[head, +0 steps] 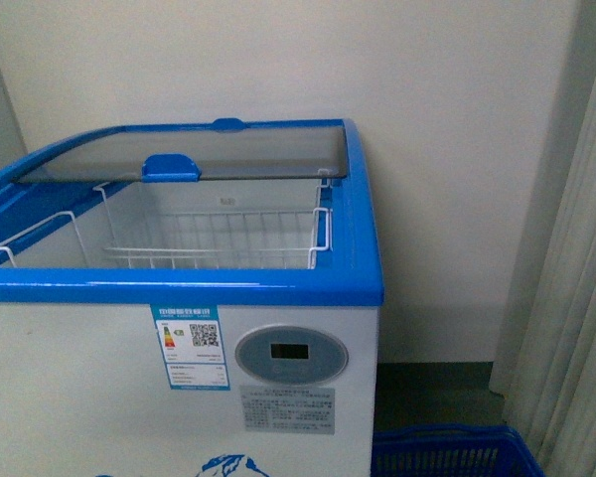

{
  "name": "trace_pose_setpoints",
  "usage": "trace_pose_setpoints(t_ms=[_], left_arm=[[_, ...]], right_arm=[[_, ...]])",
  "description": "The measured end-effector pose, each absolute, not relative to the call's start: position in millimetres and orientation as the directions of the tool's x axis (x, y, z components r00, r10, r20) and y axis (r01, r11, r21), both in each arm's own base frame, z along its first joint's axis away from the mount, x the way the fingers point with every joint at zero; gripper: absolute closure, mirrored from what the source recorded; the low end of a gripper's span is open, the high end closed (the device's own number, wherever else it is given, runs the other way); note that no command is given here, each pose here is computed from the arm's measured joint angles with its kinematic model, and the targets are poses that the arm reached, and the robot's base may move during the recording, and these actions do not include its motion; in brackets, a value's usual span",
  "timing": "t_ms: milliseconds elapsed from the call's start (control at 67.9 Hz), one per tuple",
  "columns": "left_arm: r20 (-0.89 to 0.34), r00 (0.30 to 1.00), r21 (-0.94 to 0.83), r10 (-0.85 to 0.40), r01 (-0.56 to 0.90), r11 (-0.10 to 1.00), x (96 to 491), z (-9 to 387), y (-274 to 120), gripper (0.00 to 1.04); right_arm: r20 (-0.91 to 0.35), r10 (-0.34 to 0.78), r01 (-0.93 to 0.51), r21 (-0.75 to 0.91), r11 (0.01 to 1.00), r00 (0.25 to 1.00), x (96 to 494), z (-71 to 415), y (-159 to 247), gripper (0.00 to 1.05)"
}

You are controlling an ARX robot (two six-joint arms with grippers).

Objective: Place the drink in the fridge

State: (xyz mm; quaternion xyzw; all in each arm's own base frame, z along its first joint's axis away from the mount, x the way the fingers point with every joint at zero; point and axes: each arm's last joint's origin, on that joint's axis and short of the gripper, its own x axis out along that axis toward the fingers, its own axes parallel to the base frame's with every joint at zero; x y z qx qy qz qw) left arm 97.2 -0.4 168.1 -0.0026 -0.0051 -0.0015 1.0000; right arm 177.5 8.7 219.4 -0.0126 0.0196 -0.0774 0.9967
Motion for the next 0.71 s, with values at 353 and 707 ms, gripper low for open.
trace_pose_setpoints(t_ms=[353,707], left_arm=[[0.010,1.000,-0.005,-0.003,0.003,1.000,97.2,168.1,-0.4,0.08],[0.010,1.000,-0.005,-0.003,0.003,1.000,97.2,168.1,-0.4,0.08]], right_arm=[[-0.090,-0.075,0.054,-0.221,0.974,0.993,288.2,256.4,45.8,0.64],[-0.119,0.074,-0.114,-0.380,0.918,0.990,369.8,288.6,105.5,0.64]])
